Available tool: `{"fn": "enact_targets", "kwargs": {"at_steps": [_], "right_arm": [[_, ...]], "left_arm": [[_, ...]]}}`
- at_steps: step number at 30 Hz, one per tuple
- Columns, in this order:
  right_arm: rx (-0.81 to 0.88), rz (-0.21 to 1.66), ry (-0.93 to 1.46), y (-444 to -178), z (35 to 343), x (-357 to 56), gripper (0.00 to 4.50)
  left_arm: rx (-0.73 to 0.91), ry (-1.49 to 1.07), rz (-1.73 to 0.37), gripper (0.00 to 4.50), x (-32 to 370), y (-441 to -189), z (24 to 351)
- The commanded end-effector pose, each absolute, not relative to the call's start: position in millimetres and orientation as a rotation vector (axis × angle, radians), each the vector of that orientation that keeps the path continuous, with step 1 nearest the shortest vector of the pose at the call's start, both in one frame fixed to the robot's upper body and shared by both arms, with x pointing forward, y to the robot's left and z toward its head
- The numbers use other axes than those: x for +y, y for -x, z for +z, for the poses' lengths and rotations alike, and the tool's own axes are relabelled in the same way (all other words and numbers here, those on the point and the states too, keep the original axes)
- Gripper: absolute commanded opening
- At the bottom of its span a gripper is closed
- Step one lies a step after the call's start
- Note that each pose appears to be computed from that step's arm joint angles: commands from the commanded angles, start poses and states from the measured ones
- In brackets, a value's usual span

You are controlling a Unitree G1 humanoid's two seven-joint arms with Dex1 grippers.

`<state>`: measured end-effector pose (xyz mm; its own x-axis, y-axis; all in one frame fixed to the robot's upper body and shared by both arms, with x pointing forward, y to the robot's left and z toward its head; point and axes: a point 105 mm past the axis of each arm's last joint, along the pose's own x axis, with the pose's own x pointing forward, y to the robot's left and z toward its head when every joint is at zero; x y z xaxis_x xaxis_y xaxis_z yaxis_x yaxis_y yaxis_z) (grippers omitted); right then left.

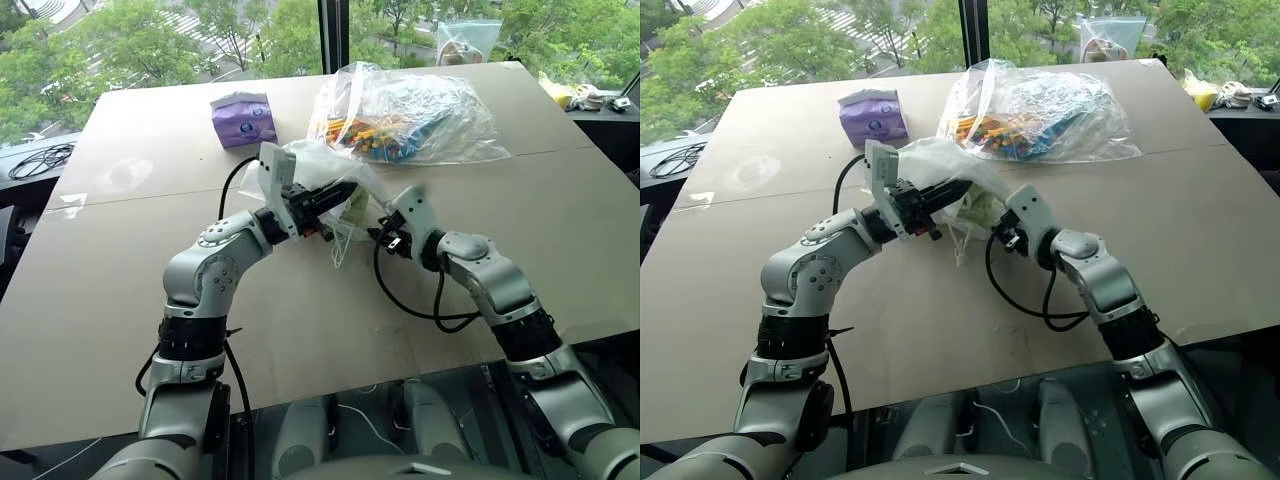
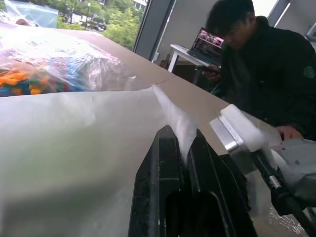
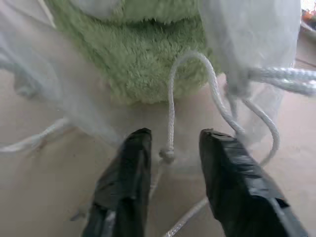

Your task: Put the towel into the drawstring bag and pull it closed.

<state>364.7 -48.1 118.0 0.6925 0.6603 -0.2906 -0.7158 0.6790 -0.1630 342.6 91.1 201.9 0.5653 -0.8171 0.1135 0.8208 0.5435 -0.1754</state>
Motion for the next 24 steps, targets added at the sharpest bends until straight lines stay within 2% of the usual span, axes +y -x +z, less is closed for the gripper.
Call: {"fn": "enact_targets", "kwargs": {"at_steps": [1,6,7,9,16,24], "right_arm": [[0.201,0.76,0.32,-369,119,-44,0.87],[0.227,0.747,0.345,-370,114,-44,0.87],[0.221,0.741,0.344,-371,115,-45,0.46],[0.198,0.741,0.299,-371,122,-45,0.15],[0.126,0.82,0.027,-359,160,-59,0.15],[0.1,0.838,-0.105,-345,179,-95,0.15]], "left_arm": [[-0.093,0.196,-0.999,0.0,88,-335,219],[-0.091,0.196,-0.999,0.0,87,-335,217],[-0.09,0.196,-0.998,0.0,87,-335,217],[-0.088,0.196,-0.997,0.0,87,-335,216],[-0.079,0.199,-0.989,0.0,89,-336,213],[-0.074,0.199,-0.98,0.0,91,-338,211]]}}
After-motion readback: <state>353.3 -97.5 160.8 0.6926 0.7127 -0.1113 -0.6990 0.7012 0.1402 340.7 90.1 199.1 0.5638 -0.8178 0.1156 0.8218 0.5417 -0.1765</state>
